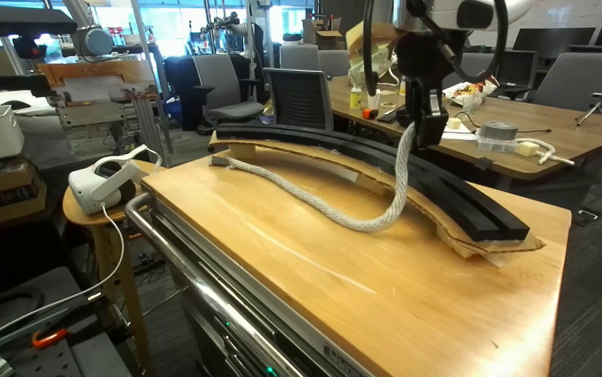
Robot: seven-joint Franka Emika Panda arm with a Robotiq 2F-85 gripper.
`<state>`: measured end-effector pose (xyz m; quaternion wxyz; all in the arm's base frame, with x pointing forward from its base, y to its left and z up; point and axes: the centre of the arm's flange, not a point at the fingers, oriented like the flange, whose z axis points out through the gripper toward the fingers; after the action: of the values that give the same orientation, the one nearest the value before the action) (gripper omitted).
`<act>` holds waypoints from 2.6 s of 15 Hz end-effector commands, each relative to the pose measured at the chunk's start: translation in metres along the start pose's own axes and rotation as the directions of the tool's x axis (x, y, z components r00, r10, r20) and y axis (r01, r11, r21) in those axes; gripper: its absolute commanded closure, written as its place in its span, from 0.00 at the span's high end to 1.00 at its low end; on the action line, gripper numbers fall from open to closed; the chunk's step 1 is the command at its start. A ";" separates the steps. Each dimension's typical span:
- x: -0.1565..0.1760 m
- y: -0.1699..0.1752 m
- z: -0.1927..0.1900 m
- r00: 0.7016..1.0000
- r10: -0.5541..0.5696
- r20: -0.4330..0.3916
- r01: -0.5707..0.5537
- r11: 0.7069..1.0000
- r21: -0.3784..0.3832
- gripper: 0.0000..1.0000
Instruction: Put the white rope on the cardboard
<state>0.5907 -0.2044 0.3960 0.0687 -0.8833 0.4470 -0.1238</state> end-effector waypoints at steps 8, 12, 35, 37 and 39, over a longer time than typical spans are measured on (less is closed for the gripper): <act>0.025 0.015 0.024 0.998 -0.004 -0.066 -0.013 0.968 -0.251 0.43; 0.013 0.029 -0.015 0.986 -0.127 -0.110 0.080 0.930 -0.359 0.73; -0.090 0.102 0.002 0.873 -0.370 0.317 0.418 0.903 -0.096 1.00; -0.095 0.093 0.001 0.874 -0.333 0.355 0.364 0.931 -0.022 1.00; -0.112 0.074 0.007 0.867 -0.277 0.415 0.277 0.959 0.061 1.00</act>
<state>0.4613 -0.1831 0.3532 0.0766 -0.9579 0.2735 0.0416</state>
